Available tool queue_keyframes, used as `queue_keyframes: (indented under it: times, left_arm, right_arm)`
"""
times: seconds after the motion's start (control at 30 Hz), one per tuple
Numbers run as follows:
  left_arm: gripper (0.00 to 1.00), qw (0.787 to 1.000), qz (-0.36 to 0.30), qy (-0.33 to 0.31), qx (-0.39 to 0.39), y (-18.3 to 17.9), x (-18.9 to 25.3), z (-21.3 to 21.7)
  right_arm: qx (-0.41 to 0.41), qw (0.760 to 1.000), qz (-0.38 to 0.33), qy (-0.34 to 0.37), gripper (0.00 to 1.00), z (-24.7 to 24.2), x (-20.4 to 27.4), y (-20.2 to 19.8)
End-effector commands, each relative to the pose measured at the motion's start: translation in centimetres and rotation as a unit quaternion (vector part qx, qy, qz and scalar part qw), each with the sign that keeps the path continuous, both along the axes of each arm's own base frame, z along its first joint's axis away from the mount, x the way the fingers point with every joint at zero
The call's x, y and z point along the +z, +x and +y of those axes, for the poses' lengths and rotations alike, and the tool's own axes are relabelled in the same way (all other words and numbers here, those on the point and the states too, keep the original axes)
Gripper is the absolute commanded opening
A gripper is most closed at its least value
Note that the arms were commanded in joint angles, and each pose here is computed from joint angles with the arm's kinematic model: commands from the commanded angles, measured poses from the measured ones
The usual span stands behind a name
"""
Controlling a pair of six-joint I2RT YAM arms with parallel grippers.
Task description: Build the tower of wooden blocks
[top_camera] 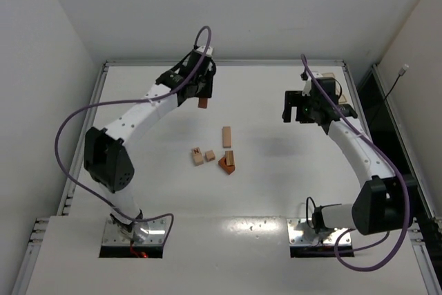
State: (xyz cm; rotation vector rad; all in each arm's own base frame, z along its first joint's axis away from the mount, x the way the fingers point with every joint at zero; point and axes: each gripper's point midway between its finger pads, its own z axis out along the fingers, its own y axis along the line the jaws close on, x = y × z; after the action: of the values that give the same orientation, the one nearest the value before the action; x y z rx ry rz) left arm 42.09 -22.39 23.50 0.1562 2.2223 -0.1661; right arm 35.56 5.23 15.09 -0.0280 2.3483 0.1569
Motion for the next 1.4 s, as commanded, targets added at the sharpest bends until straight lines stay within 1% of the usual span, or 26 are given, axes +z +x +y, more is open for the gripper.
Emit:
queue_keyframes:
  times: [0.0,0.07,0.2,0.37,0.4,0.47,0.57,0.6,0.77,0.8,0.83,0.9,0.93,1.03,1.13,1.27,1.37]
  left_arm:
    - [0.00,0.996,0.087,-0.012,0.003,1.1,-5.1,0.9]
    - [0.00,0.994,0.112,-0.012,0.007,1.4,-7.3,1.0]
    - [0.00,0.987,0.161,-0.015,0.001,0.7,-11.4,0.2]
    - [0.00,0.977,0.210,-0.019,0.001,-0.2,-15.4,-0.3]
    - [0.00,0.977,0.214,-0.027,0.002,-0.3,-15.4,-0.5]
    - [0.00,0.970,0.240,-0.026,0.010,-1.2,-17.6,-0.4]
    - [0.00,0.965,0.259,-0.037,0.027,-1.8,-18.9,-0.5]
    - [0.00,0.960,0.274,-0.039,0.032,-2.4,-19.9,-0.5]
    - [0.00,0.956,0.289,-0.040,0.034,-3.2,-21.4,-1.9]
    - [0.00,0.958,0.282,-0.038,0.030,-3.1,-21.1,-2.4]
    - [0.00,0.957,0.285,-0.038,0.044,-3.1,-21.5,-2.3]
    - [0.00,0.956,0.288,-0.037,0.037,-3.6,-21.8,-3.5]
    - [0.00,0.956,0.286,-0.038,0.048,-3.5,-21.8,-3.4]
    - [0.00,0.954,0.293,-0.038,0.047,-4.2,-22.3,-4.3]
    - [0.00,0.954,0.295,-0.025,0.056,-4.8,-23.0,-4.0]
    - [0.00,0.953,0.294,-0.021,0.070,-4.7,-23.4,-3.7]
    - [0.00,0.957,0.279,-0.024,0.072,-3.4,-22.9,-4.1]
  right_arm:
    - [0.005,1.000,-0.017,0.014,0.85,0.6,1.7,1.1]
    - [0.005,1.000,-0.017,0.014,0.85,0.6,1.7,1.1]
    - [0.005,1.000,-0.013,0.014,0.85,0.6,1.3,1.1]
    - [0.001,1.000,-0.001,0.016,0.85,0.7,0.6,1.2]
    - [0.001,1.000,-0.001,0.016,0.85,0.7,0.6,1.2]
    - [0.001,1.000,-0.001,0.016,0.85,0.7,0.6,1.2]
    - [0.001,1.000,-0.001,0.016,0.85,0.7,0.6,1.4]
    - [0.001,1.000,0.000,0.023,0.85,0.9,0.6,1.4]
    - [0.001,1.000,0.010,0.021,0.85,0.9,-0.1,1.0]
    - [0.001,1.000,0.005,0.022,0.85,0.9,0.0,1.2]
    - [0.004,1.000,0.005,0.025,0.85,1.0,0.0,1.1]
    - [0.001,1.000,0.011,0.028,0.85,1.0,-0.4,0.9]
    - [0.001,1.000,0.015,0.027,0.85,1.1,-0.7,0.9]
    - [0.004,0.999,0.016,0.031,0.85,1.2,-0.7,0.9]
    - [0.004,0.999,0.016,0.031,0.85,1.2,-0.7,0.9]
    - [0.008,0.999,0.012,0.035,0.85,1.4,-0.9,0.8]
    - [0.004,0.999,0.018,0.037,0.85,1.4,-1.3,0.6]
